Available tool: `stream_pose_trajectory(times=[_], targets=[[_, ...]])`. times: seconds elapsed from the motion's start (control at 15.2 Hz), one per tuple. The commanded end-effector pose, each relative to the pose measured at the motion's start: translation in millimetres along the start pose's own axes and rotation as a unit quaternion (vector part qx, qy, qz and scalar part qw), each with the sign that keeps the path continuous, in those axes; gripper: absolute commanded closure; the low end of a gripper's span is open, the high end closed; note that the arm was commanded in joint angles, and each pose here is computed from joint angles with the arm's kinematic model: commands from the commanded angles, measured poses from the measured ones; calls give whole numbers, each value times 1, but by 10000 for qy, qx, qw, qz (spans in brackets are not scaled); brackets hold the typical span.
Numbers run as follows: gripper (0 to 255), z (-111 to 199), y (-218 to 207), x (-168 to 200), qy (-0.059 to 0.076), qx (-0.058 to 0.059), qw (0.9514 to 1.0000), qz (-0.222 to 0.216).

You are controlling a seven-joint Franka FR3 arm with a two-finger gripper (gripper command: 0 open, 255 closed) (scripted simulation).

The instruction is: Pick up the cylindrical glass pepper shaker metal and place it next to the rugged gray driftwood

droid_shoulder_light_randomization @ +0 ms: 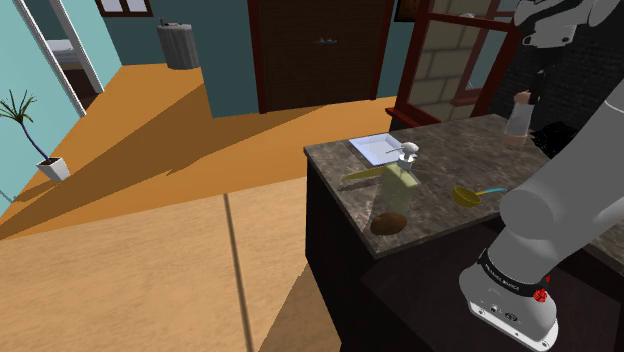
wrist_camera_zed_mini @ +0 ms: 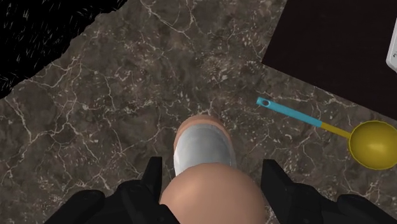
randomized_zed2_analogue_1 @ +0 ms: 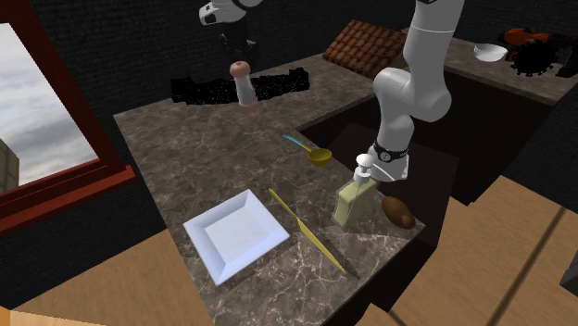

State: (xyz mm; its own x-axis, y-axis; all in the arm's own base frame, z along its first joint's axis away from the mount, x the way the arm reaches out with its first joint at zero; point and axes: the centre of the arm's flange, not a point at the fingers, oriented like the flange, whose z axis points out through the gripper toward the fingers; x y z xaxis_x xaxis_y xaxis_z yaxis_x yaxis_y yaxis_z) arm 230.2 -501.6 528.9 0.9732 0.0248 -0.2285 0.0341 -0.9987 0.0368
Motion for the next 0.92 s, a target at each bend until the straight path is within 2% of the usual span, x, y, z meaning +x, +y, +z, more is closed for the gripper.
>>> stream_pose_trajectory(times=[0.0,0.86], targets=[[255,11,0,1,2,-3,10000,0],[255,78,-3,17,2,-3,10000,0]])
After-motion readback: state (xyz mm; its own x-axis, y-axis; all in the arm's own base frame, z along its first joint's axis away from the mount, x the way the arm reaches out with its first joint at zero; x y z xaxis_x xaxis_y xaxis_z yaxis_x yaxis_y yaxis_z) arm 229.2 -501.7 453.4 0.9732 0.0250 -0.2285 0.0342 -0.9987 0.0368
